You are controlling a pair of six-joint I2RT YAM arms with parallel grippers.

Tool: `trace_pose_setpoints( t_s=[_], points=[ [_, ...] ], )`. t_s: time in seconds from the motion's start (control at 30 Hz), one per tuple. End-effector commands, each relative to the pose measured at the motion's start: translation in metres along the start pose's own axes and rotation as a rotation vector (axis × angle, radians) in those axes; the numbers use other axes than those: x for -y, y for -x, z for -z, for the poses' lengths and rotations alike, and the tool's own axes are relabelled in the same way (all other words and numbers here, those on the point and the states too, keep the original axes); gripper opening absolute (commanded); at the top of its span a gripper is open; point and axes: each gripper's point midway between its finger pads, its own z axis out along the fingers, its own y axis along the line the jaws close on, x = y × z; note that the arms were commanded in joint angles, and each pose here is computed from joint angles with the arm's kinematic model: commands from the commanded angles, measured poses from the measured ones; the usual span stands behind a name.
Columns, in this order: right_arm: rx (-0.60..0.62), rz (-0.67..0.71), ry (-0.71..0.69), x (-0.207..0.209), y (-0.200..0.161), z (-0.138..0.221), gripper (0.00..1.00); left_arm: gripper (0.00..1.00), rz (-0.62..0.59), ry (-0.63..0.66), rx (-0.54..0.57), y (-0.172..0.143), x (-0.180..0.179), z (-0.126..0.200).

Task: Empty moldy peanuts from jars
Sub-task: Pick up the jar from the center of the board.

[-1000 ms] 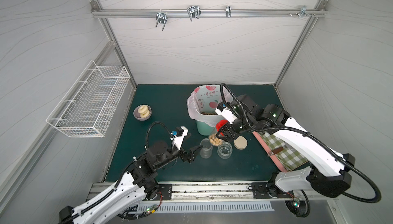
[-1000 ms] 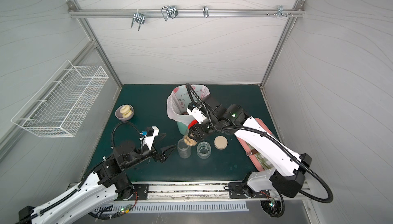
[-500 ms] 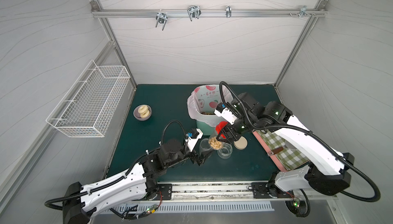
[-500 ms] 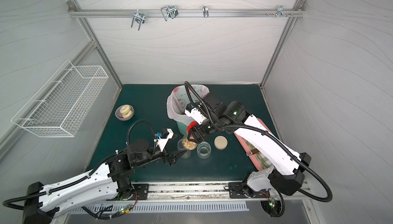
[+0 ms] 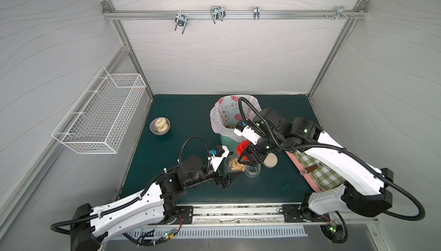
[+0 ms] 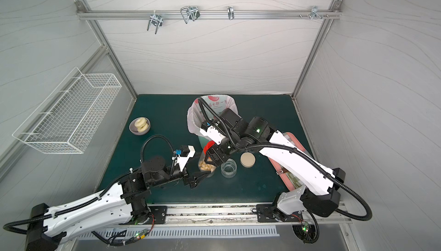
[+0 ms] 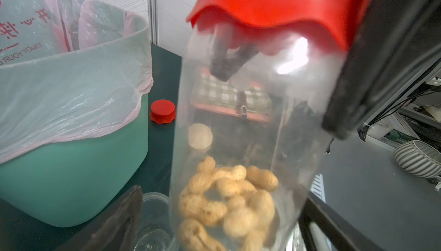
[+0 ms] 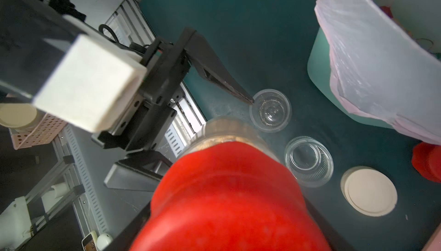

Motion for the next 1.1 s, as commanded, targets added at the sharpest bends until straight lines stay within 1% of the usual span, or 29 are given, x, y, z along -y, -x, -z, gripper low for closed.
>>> trace_pose_setpoints(
  t_s=[0.0,0.1,0.3,0.5,0.63,0.77,0.9,1.0,1.07],
  points=[
    [0.025,0.014,0.091,-0.021,0.006,-0.004,0.43,1.0,-0.011,-0.028,0.107,0.039,0.009,0.002],
    [0.029,0.015,0.103,-0.024,0.008,-0.007,0.43,0.98,-0.009,-0.012,0.109,0.039,0.006,0.004],
    [0.013,0.015,0.101,-0.024,0.006,-0.015,0.43,0.88,-0.008,-0.002,0.139,0.042,0.005,0.013],
    [0.008,0.027,0.086,-0.026,0.006,-0.015,0.45,0.79,-0.006,0.016,0.131,0.04,0.002,0.013],
    [0.004,0.033,0.073,-0.026,0.005,-0.016,0.45,0.77,-0.004,0.014,0.128,0.04,0.003,0.012],
    [0.008,0.035,0.057,-0.024,0.005,-0.014,0.45,0.83,-0.001,0.02,0.122,0.039,0.001,0.01],
    [-0.001,0.033,0.037,-0.02,0.003,-0.016,0.45,0.82,0.002,0.026,0.122,0.039,0.0,0.01],
    [-0.007,0.031,0.04,-0.02,0.002,-0.018,0.46,0.78,0.006,0.025,0.123,0.039,0.0,0.01],
    [-0.007,0.03,0.041,-0.02,0.002,-0.02,0.47,0.71,0.007,0.026,0.125,0.04,0.0,0.01]
  ],
)
